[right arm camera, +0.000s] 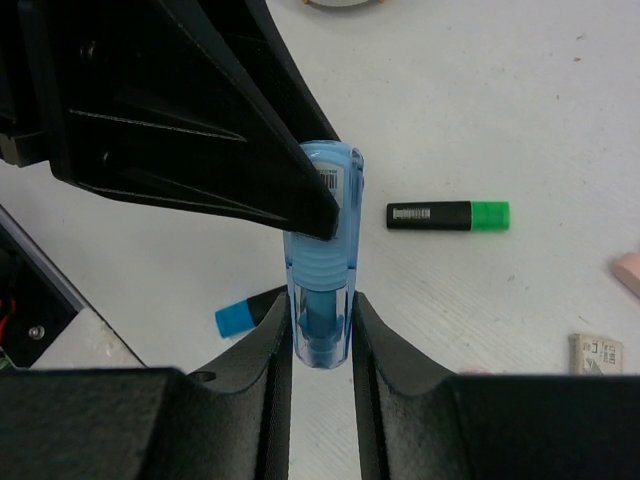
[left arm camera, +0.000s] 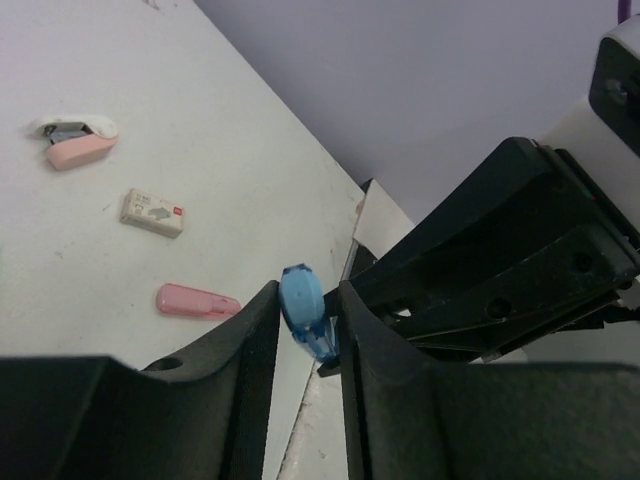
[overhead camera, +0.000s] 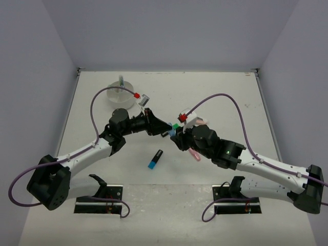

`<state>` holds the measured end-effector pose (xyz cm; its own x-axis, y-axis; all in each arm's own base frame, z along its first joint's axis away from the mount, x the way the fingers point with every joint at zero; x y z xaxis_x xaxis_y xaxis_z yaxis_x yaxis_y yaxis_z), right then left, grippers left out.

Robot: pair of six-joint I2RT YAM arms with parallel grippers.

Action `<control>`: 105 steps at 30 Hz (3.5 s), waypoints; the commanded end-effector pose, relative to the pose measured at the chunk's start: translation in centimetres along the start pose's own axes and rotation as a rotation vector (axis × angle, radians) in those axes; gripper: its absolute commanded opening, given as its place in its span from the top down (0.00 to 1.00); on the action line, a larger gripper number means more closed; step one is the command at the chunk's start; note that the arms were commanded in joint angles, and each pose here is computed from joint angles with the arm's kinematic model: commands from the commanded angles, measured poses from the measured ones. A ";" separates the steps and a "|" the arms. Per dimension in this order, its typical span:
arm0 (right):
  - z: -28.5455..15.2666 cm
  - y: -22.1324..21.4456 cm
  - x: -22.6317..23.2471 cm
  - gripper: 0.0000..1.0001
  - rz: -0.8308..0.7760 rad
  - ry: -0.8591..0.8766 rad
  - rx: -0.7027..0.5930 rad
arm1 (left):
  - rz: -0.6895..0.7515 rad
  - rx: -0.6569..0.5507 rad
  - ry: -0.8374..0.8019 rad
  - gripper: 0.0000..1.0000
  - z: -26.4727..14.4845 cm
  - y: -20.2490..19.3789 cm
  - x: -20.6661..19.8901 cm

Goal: Sort the stationery into containers
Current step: Pick up the stationery from the center of the board, then place the stationery in the storage box, then pick up the stationery from the center of the board.

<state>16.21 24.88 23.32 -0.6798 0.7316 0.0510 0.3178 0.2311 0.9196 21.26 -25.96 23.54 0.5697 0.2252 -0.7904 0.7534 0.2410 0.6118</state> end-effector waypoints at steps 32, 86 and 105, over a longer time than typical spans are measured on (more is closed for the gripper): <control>-1.5 -1.1 -8.1 0.01 0.152 -0.398 -0.111 | 0.422 -0.635 0.854 1.00 -15.7 31.0 20.1; 4.9 -16.9 -6.9 0.50 0.244 -0.191 1.077 | 0.332 -0.513 0.504 0.00 -17.1 13.9 -1.9; 5.0 -0.8 1.0 1.00 0.019 -0.030 0.096 | 0.118 -0.188 0.084 0.00 -5.0 4.4 -2.8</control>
<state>16.92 27.39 15.34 -0.7026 0.7106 0.0366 0.5476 0.5071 0.6656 22.17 -18.19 27.76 0.5630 0.4523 -0.6917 0.5900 0.3662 0.7196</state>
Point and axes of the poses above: each gripper's point midway between its finger pads, its own z axis out along the fingers, its own x axis along the line the jaws close on, y = z × x, the point moved 5 cm from there along -z, back along the fingers, and after that the axes turned 7 degrees about -z, right-handed, at the moved point
